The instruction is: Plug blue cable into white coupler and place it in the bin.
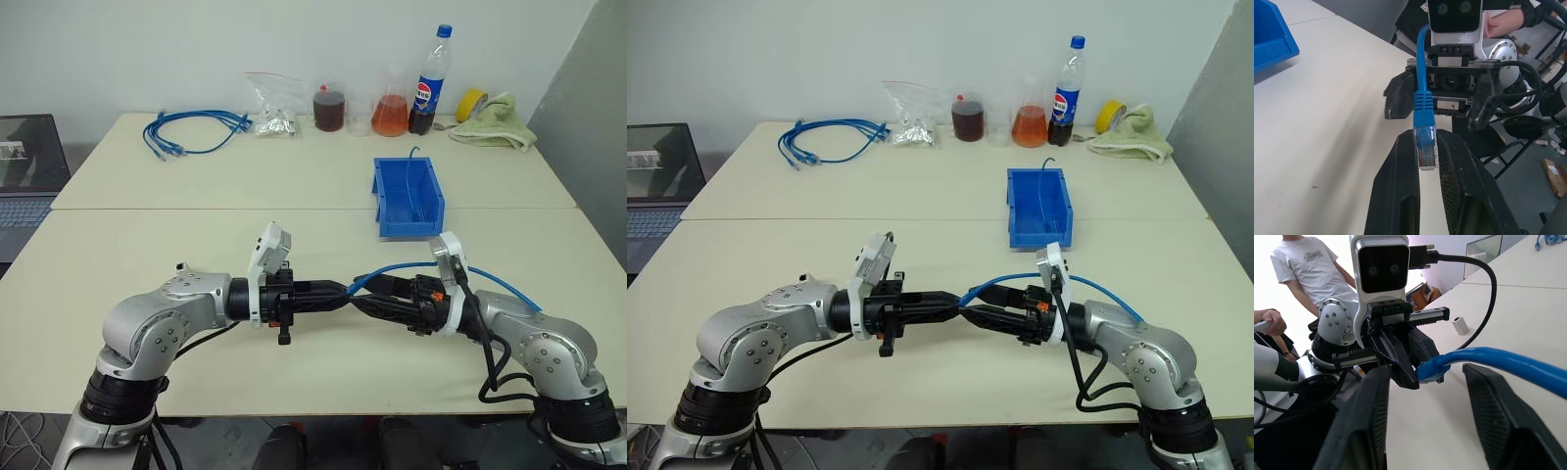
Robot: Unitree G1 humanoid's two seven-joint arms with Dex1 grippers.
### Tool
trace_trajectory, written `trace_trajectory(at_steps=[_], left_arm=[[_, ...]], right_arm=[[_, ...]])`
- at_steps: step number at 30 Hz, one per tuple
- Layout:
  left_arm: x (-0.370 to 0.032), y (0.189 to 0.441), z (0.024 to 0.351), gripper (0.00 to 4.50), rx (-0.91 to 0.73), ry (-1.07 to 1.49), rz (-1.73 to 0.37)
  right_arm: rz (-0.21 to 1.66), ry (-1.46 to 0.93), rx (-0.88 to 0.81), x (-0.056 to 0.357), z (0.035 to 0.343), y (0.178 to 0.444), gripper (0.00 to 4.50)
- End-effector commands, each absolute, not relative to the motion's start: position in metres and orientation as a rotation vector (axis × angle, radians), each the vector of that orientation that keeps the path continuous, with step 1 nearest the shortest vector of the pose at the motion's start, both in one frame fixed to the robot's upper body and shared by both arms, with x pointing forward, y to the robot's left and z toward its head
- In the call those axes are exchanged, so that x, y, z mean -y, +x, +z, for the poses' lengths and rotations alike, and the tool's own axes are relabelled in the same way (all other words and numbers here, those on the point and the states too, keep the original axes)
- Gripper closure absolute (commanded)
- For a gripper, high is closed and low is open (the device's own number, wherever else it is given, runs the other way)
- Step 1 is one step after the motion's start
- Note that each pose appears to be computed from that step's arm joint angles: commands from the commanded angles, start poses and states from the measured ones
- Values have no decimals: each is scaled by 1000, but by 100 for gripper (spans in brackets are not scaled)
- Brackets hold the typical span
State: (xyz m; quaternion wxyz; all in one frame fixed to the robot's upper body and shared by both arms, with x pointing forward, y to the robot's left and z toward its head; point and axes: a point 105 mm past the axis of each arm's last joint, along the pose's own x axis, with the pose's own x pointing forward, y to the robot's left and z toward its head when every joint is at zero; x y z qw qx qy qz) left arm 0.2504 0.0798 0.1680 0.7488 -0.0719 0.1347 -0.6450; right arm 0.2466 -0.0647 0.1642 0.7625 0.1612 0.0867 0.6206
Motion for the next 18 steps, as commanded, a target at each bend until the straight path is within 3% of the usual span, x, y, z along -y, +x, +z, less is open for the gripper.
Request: trace_trajectory(at_steps=[1,7,17,18], left_arm=[[-80,246,178,424,-263,-128,-1431],[-79,244,177,424,-264,-124,-1440],[-75,238,177,424,-235,-89,-1486],[-76,236,176,389,-236,-77,-1494]], right_arm=[[1377,345,-143,63,174,245,304],[1384,343,-146,62,174,244,430],[1384,339,-147,63,173,244,434],[1384,341,-147,63,173,244,434]])
